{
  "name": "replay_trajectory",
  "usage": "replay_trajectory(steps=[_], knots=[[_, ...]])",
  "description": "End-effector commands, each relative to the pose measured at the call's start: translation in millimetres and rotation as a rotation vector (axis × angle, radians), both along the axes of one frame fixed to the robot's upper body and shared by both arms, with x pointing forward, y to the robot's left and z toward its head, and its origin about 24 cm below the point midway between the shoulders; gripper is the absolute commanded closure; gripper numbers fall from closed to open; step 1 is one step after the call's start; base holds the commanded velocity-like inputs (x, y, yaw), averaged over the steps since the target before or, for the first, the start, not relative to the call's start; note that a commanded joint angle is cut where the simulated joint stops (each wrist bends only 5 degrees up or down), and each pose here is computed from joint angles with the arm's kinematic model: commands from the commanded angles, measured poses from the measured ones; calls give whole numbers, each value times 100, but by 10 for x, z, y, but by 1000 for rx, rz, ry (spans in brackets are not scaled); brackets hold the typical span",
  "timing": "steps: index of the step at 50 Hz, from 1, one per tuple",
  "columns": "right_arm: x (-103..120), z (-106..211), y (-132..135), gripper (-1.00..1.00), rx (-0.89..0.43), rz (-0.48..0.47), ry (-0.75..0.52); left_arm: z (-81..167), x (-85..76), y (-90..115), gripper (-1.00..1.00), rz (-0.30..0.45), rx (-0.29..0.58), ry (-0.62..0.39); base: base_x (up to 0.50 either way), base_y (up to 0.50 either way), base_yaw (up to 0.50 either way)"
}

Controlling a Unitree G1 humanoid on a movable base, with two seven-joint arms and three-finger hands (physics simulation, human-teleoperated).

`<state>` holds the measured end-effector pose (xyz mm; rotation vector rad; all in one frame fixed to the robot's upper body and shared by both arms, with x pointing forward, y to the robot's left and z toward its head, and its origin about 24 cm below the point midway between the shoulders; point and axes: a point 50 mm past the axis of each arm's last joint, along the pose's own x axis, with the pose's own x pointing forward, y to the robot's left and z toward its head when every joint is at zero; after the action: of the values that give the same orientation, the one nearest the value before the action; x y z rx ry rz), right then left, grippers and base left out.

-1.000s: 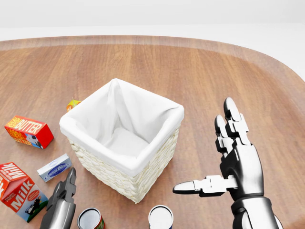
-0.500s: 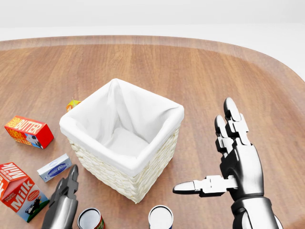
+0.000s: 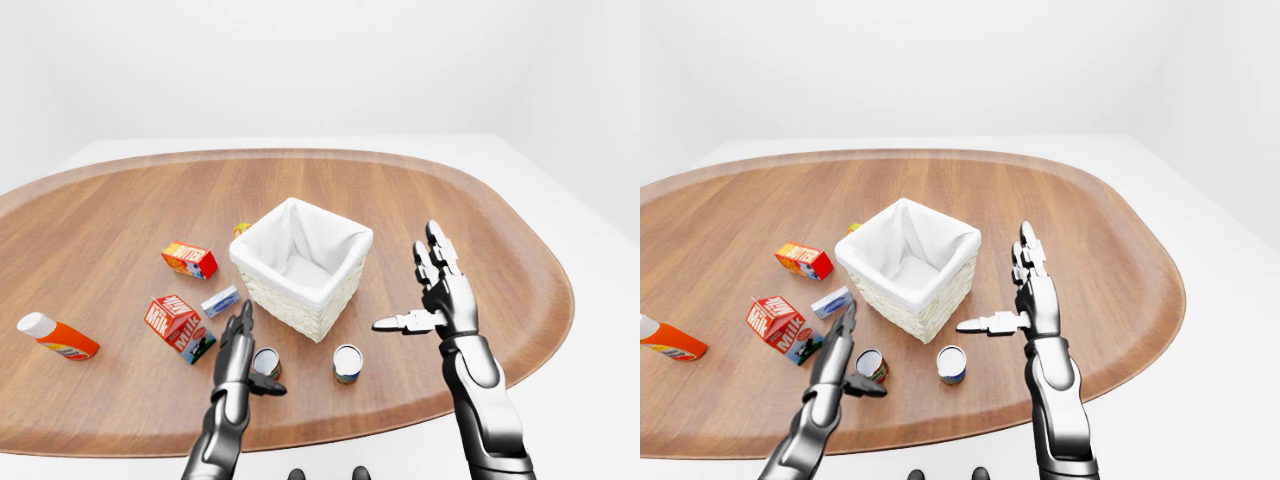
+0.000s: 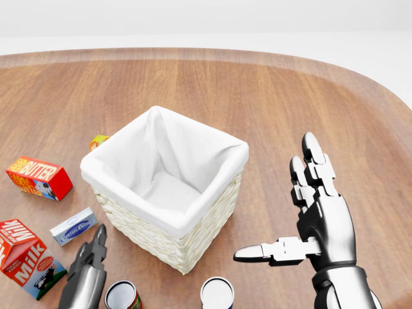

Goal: Pick up the tomato sauce, and put it in the basket.

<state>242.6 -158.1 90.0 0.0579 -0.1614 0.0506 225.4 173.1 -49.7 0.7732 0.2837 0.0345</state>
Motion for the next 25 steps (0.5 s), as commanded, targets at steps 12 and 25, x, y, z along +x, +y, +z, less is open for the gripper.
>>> replay_trajectory(steps=[12,25], knots=[[7,-1,-2,-100,1,-1,1,-23,22,4,-100,1,4,10,0,0,0],[7,-13,-3,-100,2,-1,6,-17,29,-7,-100,-5,6,8,0,0,0]])
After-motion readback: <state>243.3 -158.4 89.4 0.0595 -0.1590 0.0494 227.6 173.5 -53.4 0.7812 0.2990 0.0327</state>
